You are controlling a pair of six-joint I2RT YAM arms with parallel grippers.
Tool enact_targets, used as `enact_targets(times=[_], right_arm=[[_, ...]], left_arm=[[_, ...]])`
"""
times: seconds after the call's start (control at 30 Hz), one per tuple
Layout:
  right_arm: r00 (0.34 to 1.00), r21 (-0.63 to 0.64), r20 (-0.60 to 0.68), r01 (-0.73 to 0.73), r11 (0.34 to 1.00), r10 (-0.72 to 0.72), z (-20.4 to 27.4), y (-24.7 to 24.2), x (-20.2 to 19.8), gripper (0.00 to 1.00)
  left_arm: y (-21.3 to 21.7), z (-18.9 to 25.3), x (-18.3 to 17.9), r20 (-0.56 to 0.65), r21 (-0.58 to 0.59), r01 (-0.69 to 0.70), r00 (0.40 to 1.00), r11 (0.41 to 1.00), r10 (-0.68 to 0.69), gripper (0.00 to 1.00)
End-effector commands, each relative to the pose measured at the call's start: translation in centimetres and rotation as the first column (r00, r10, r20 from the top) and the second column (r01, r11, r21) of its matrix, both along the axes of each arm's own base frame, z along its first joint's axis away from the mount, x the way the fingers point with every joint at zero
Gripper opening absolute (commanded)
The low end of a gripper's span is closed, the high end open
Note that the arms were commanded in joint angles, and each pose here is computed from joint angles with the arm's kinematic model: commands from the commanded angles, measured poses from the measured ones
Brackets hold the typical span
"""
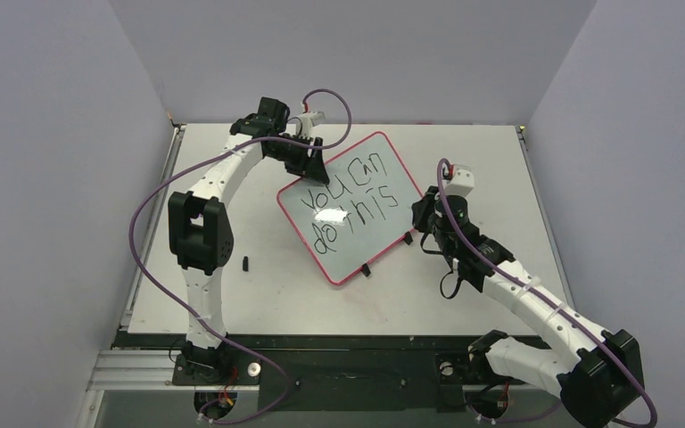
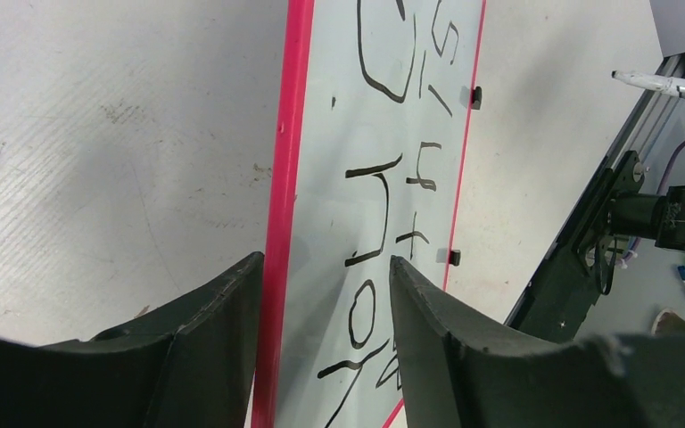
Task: Write a sentence on the whiteboard
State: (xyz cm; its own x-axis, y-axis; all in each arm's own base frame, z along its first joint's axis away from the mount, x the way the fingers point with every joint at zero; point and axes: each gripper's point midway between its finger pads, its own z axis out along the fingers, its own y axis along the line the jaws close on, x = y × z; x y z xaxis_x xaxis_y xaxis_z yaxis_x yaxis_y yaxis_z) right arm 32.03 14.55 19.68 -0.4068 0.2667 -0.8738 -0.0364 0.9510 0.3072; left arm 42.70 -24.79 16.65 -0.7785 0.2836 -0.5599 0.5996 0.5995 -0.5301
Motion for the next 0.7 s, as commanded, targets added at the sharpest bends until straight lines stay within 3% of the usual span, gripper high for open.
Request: enact_targets(times=[0.0, 0.47, 0.67], right_arm=[[0.999, 0.025, 0.047, 0.020, 0.999, -0.021, 1.4, -0.5, 0.2, 0.00], [0.998, 0.027, 0.056, 0.024, 0.999, -0.025, 1.5, -0.9, 0.1, 0.00], [0.997, 0.022, 0.068, 0.020, 1.000, -0.021, 2.0, -1.0, 0.2, 0.00]], left_arm=[[0.1, 4.1, 1.1, 0.122, -0.031, -0.031, 0.992, 0.999, 0.034, 0.50], [0.9, 6.9, 3.7, 0.197, -0.037, -0.148, 0.968, 0.988, 0.153, 0.56], [5.1, 9.9, 5.9, 0.290, -0.005, -0.355, 0.894, 0.935, 0.342, 0.58]])
